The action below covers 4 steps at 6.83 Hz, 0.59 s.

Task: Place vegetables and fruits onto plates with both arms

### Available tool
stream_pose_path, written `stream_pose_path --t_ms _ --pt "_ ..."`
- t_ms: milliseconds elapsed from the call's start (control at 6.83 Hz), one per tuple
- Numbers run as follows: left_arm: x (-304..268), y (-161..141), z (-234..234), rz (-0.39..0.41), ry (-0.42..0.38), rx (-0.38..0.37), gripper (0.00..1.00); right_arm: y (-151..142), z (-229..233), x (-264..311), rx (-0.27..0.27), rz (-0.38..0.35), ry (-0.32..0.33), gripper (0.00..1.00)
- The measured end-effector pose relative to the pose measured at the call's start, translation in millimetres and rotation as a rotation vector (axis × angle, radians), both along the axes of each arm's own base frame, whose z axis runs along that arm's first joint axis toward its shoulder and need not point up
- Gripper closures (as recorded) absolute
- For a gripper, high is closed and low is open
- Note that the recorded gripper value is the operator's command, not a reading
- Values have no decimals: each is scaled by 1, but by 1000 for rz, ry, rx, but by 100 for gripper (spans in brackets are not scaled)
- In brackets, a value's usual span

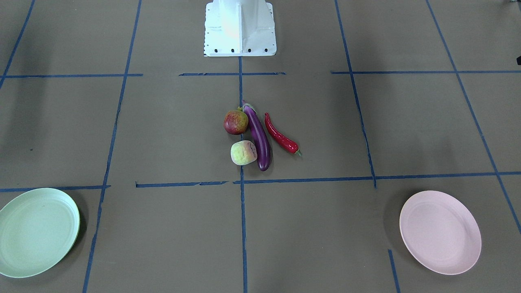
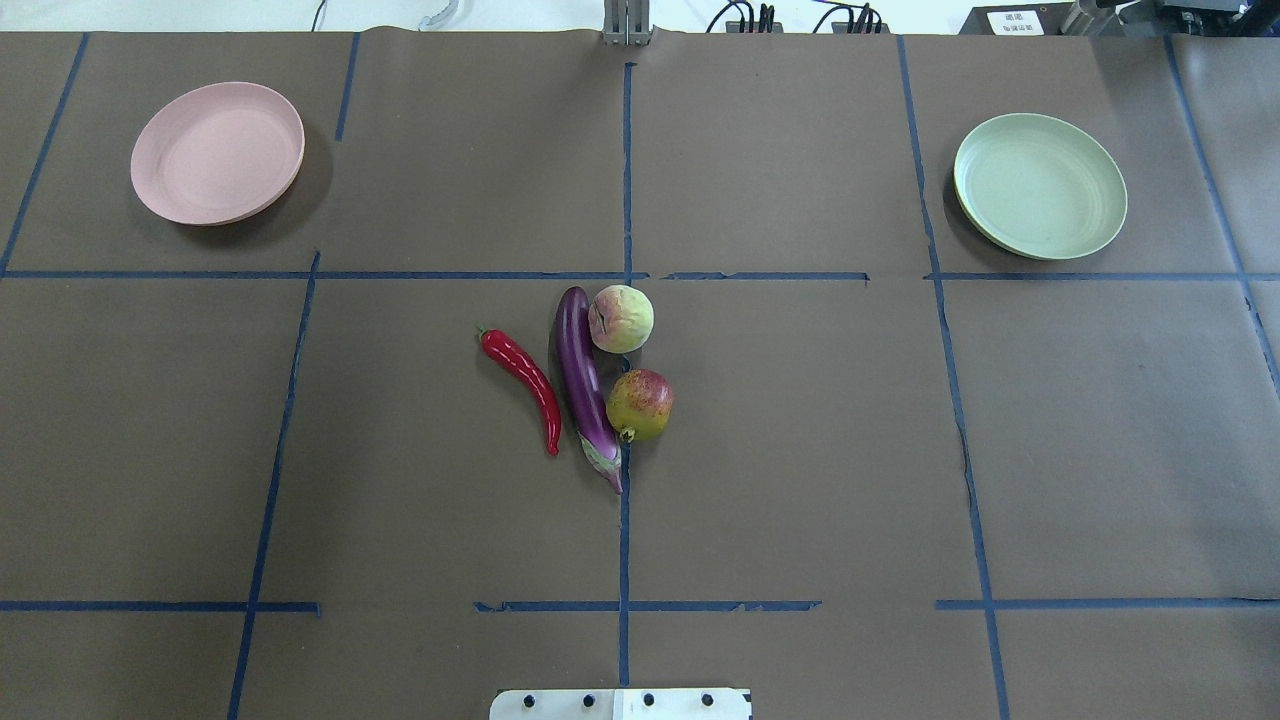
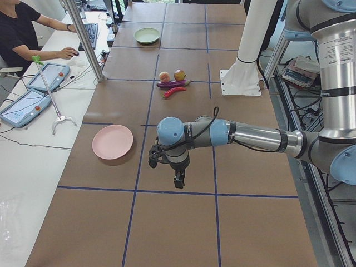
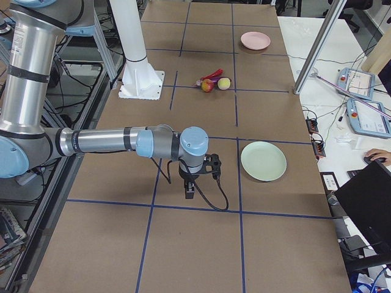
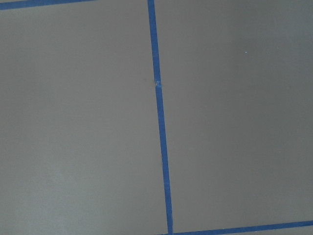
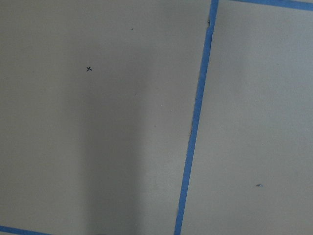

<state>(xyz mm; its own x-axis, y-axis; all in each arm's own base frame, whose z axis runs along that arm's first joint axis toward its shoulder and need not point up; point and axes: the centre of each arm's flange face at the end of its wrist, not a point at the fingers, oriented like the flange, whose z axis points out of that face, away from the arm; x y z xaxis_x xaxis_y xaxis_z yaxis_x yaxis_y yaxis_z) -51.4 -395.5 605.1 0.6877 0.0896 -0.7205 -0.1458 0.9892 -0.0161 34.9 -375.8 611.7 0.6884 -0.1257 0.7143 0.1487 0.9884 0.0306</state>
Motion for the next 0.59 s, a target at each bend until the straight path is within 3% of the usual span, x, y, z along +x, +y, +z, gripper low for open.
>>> stream_pose_path --t_ms 585 --pt "9 -9 -12 16 -2 20 0 -1 -12 0 33 3 -4 0"
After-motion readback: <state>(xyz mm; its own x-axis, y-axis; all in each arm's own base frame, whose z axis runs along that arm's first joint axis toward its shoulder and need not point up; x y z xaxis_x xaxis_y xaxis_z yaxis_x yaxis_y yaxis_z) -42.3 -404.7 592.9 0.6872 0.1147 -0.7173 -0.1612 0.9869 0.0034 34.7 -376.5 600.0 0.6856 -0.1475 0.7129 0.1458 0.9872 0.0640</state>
